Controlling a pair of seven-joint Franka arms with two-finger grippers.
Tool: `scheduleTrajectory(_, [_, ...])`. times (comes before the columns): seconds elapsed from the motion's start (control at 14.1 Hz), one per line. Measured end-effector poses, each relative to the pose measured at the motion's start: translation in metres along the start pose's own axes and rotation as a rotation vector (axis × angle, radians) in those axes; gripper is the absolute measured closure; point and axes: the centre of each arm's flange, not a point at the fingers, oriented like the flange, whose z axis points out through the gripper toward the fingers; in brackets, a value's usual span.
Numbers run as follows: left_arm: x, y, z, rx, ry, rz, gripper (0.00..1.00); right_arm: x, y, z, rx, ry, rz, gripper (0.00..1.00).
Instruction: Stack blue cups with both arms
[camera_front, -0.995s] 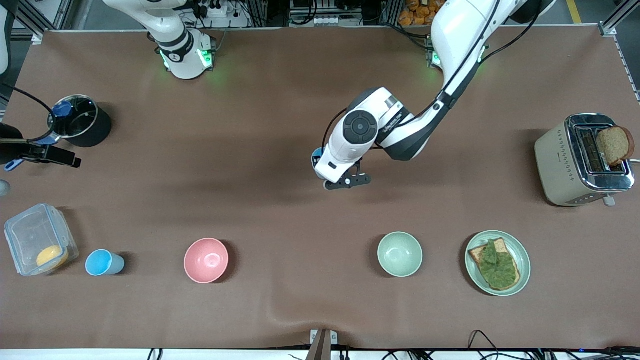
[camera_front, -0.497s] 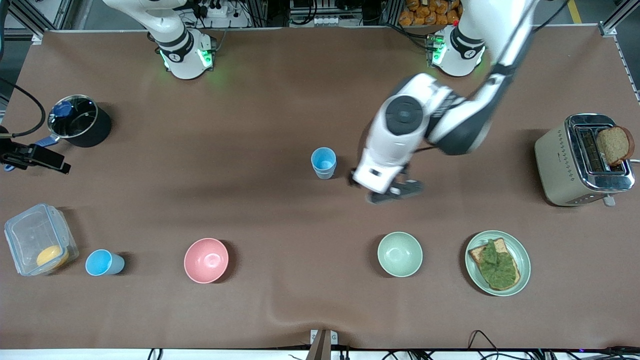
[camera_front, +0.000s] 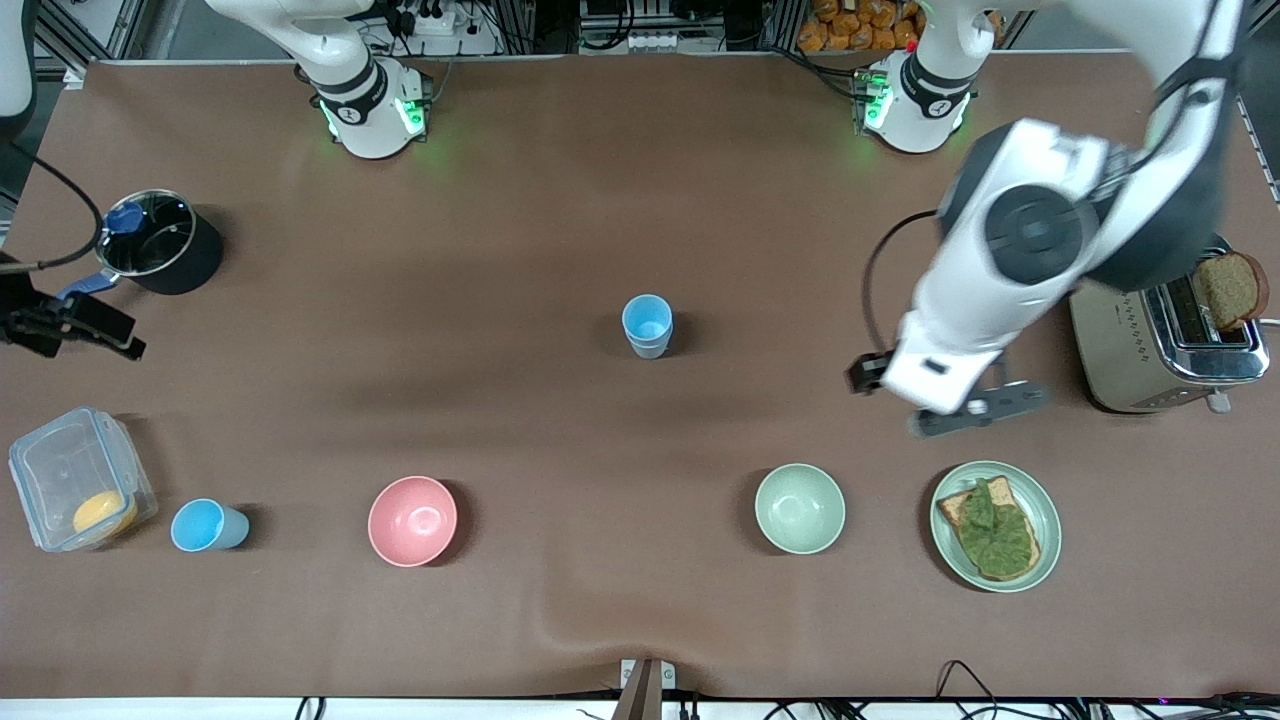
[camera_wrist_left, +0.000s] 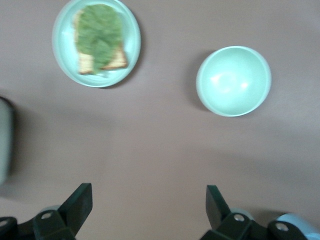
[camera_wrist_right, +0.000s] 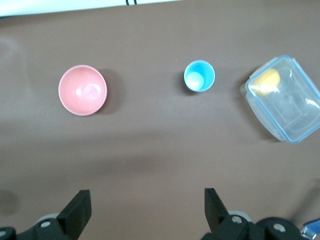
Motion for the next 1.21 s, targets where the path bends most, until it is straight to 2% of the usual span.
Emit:
scheduleTrajectory(0.14, [-0.002,-0.042,-0.029,0.024,-0.003,0.018,0.0,-0.016,-0.002,-0.005,0.007,0.002,-0.006,0.0])
scheduleTrajectory(0.5, [-0.036,-0.14,-0.094,-0.021,-0.017,0.106,0.0,-0.027,-0.012,-0.01,0.01,0.004,-0.025,0.0])
scheduleTrajectory(0.64, [-0.05,-0.171,-0.105,-0.05,-0.031,0.105,0.0,-0.029,-0.008,-0.008,0.009,-0.014,-0.018,0.0])
scheduleTrajectory(0.85, [-0.052,-0.186,-0.106,-0.088,-0.038,0.091,0.0,-0.033,-0.006,-0.005,0.01,-0.055,-0.015,0.0])
scheduleTrajectory(1.21, [-0.045,-0.182,-0.101,-0.092,-0.04,0.143,0.0,-0.033,-0.007,-0.009,0.009,-0.052,-0.016,0.0])
